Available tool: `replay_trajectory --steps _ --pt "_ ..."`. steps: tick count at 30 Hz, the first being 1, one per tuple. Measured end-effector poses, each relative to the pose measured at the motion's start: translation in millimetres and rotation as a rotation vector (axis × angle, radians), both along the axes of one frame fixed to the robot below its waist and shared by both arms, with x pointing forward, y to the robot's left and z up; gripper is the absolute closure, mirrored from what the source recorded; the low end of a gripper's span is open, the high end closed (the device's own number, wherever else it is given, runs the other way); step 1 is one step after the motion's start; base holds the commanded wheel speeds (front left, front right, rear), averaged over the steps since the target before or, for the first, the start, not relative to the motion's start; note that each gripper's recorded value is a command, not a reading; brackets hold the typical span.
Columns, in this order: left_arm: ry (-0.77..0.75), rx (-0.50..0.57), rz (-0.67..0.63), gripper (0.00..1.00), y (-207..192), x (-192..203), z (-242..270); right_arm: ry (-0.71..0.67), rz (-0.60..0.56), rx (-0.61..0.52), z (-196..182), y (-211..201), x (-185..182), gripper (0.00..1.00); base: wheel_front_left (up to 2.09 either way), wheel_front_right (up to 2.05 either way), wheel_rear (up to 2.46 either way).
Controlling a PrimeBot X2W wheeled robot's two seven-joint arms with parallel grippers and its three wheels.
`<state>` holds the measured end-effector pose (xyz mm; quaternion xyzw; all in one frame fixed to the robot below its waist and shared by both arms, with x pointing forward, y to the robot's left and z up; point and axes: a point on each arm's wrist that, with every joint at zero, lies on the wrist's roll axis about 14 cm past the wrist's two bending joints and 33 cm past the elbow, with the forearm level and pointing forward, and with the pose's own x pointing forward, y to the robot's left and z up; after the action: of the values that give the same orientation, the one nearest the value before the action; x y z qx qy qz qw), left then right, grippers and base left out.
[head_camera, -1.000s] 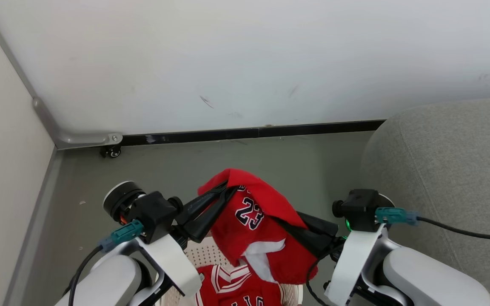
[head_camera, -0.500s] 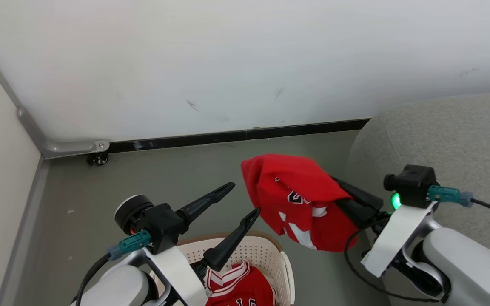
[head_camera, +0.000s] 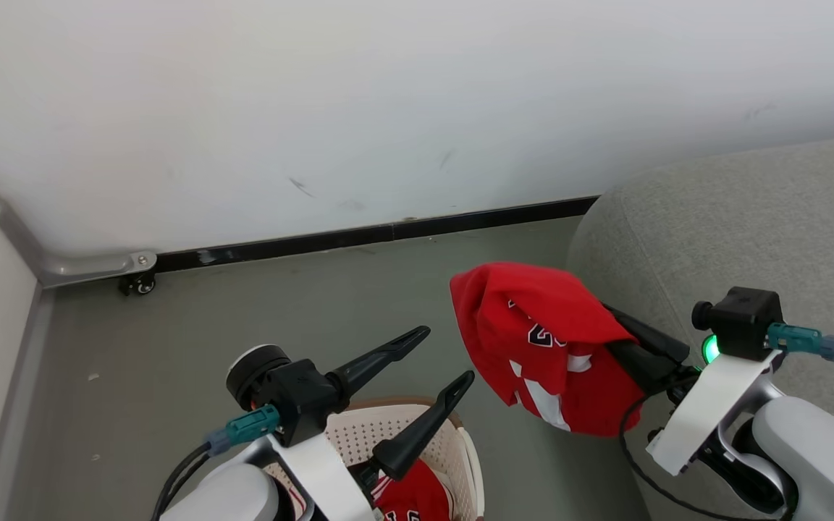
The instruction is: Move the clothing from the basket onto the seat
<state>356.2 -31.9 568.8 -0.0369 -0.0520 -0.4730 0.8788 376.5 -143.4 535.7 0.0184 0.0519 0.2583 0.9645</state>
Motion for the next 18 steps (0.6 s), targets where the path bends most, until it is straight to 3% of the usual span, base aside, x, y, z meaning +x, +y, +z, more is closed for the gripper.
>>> replay_trajectory --steps 18 --pt "0.062 -0.028 -0.102 0.0 -40.5 -4.3 -11.3 0.02 -0.159 0.018 -10.1 -53.8 -18.7 1.0 0.0 0.0 0.0"
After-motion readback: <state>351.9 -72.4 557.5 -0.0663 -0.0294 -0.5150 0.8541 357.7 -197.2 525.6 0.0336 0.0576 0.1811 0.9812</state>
